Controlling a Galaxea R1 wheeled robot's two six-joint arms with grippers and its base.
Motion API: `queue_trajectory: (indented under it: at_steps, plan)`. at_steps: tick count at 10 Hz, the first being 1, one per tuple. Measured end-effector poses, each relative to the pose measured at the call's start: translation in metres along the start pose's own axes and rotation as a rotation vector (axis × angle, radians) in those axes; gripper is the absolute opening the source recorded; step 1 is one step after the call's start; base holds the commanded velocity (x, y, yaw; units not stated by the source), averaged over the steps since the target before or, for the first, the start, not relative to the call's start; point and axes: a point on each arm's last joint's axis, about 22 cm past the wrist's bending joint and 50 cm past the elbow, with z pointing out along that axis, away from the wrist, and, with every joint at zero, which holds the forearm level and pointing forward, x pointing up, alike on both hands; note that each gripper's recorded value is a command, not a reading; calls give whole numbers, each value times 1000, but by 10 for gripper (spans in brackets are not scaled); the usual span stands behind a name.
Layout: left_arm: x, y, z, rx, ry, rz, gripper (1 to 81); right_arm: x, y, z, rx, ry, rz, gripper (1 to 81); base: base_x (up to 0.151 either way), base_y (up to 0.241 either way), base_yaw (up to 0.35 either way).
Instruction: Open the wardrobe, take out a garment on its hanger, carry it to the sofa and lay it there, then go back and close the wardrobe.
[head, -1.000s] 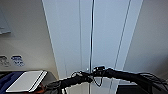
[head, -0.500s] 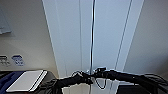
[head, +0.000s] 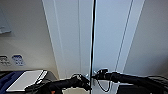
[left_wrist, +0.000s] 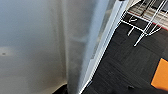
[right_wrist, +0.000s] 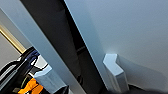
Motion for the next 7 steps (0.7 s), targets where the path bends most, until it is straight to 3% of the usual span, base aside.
queue_trajectory:
  at_steps: [2,7]
  plan:
    - [-27,13,-20,-52,0,9,811,-10,-8,-11,33,-1,4,811,0,0,0]
    - [-78,32,-61,-157,120,-52,811,-47,-24,-59,126,9,45,811,0,0,0]
